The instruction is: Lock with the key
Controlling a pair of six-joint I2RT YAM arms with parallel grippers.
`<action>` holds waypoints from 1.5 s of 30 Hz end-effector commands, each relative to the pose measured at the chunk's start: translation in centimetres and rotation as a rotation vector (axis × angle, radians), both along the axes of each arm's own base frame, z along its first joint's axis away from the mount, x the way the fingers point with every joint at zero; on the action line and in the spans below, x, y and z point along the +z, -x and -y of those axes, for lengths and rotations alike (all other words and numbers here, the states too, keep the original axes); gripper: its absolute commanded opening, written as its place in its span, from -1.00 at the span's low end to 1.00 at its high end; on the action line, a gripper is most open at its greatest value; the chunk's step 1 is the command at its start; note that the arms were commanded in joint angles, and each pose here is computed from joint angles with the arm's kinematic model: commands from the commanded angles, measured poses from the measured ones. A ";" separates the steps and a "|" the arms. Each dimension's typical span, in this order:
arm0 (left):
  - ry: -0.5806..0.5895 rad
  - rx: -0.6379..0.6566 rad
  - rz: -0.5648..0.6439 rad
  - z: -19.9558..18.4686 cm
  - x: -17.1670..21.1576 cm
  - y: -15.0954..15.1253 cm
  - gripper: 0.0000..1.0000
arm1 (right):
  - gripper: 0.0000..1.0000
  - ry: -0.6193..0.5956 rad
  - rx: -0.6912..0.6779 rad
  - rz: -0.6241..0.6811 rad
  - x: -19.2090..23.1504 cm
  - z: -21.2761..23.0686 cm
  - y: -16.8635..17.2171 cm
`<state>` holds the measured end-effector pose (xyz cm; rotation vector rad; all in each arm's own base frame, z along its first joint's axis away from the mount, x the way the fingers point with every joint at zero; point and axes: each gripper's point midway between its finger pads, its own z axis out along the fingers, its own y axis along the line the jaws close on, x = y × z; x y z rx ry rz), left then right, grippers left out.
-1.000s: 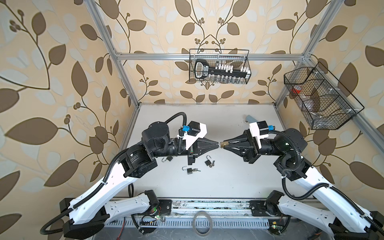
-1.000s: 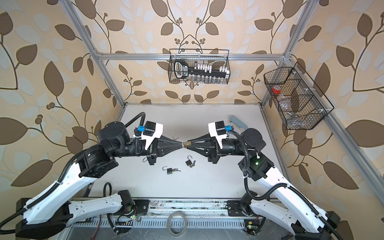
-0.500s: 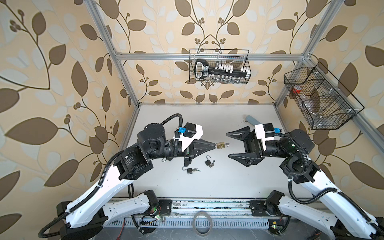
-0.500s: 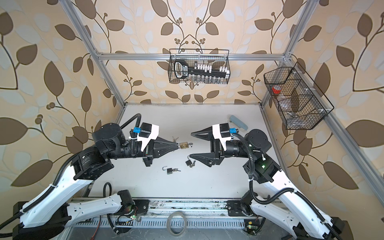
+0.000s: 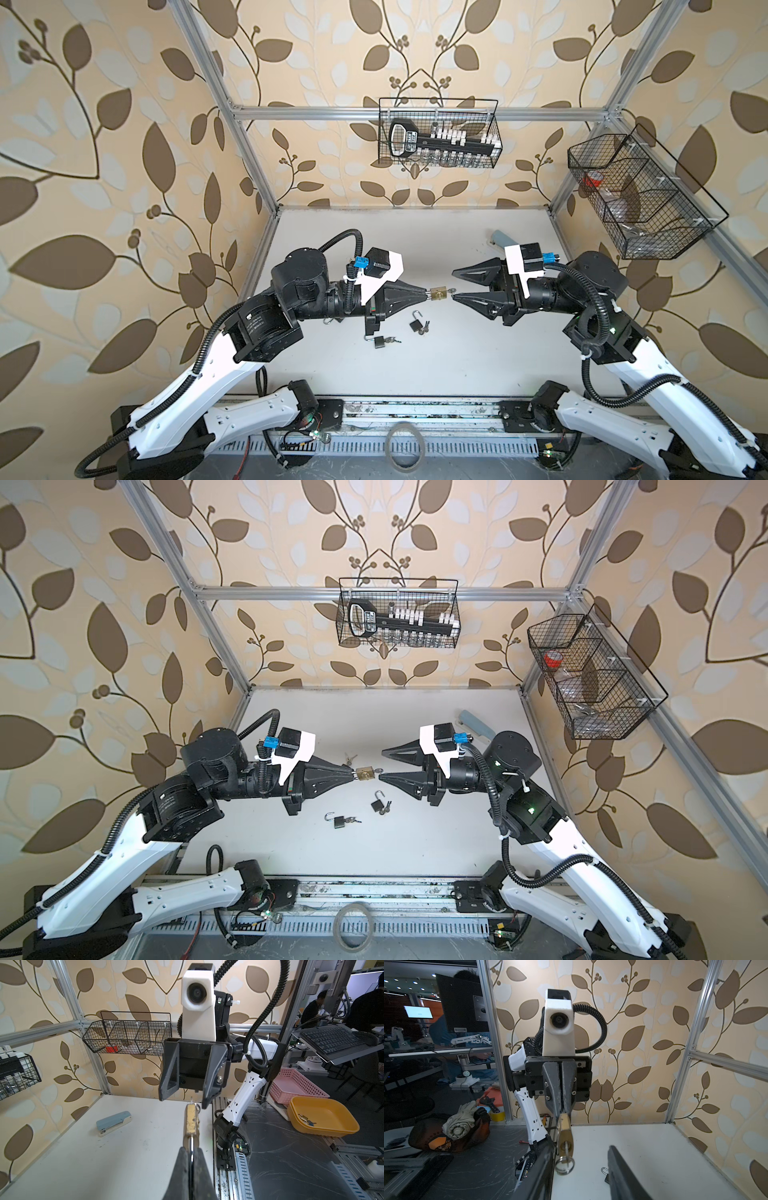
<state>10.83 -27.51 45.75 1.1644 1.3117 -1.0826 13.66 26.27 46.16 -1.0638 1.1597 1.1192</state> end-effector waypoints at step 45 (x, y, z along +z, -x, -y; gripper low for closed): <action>-0.271 0.707 -0.237 -5.7 -8.5 -13.8 -1.00 | -1.00 -0.395 -1.060 -0.890 -23.2 13.0 -17.0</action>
